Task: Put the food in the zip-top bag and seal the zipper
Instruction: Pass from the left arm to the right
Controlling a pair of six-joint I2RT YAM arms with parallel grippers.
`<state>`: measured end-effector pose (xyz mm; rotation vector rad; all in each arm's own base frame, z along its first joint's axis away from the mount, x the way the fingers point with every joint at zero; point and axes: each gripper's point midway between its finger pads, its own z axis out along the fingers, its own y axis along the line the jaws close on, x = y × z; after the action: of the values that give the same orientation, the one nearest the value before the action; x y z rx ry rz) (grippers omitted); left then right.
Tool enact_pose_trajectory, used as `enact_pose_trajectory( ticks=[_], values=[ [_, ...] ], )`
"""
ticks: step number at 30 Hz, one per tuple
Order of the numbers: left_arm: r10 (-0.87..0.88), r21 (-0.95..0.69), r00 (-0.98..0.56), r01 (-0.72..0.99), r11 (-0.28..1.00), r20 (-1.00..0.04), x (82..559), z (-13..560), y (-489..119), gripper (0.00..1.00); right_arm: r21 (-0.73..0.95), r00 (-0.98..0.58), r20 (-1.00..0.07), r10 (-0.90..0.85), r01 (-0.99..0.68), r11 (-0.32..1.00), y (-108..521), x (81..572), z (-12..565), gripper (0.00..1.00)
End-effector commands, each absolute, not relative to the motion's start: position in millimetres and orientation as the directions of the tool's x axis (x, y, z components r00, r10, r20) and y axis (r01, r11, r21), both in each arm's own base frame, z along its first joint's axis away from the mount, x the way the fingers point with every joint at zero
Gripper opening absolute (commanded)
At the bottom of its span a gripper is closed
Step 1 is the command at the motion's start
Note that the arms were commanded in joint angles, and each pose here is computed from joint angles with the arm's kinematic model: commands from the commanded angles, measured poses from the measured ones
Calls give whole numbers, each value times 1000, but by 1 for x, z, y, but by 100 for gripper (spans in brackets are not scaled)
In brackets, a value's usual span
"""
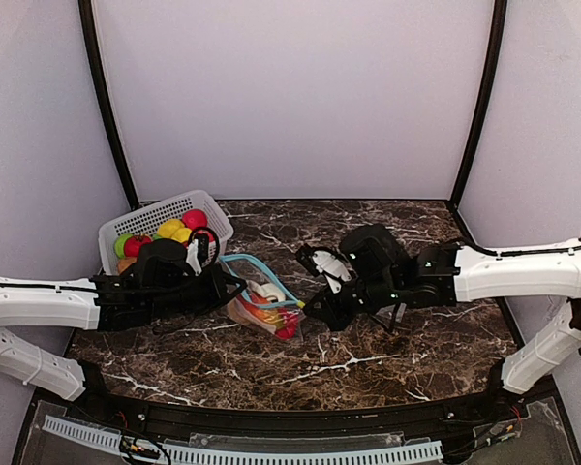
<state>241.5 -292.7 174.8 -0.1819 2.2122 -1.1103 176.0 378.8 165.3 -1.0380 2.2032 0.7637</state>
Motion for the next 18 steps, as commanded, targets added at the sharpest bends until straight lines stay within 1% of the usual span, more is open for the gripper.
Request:
enact_pose_trajectory(
  ticks=[1,6,9,13,14,15,18],
  values=[
    [-394,-749,-775,151,646,-495,241,176,-286,1,234,-497,-733,-464,-825,514,391,178,175,1],
    [-388,-741,-775,150,654,-499,239,175,-283,1,228,-491,-741,-458,-825,516,389,179,178,0],
    [-357,-726,-774,185,662,-523,236,178,-282,1,224,-477,-752,-454,-834,504,391,179,185,0],
    [-248,-676,-784,275,684,-569,220,180,-278,1,244,-439,-774,-457,-872,424,400,169,197,0],
    [-207,-663,-803,283,693,-559,213,174,-275,1,249,-429,-780,-455,-881,403,402,166,200,0],
    [-180,-653,-803,308,692,-569,207,175,-272,1,253,-415,-789,-453,-891,376,405,164,203,0],
    [-109,-650,-837,326,686,-536,184,162,-263,2,257,-376,-809,-451,-918,303,414,156,211,0]
  ],
)
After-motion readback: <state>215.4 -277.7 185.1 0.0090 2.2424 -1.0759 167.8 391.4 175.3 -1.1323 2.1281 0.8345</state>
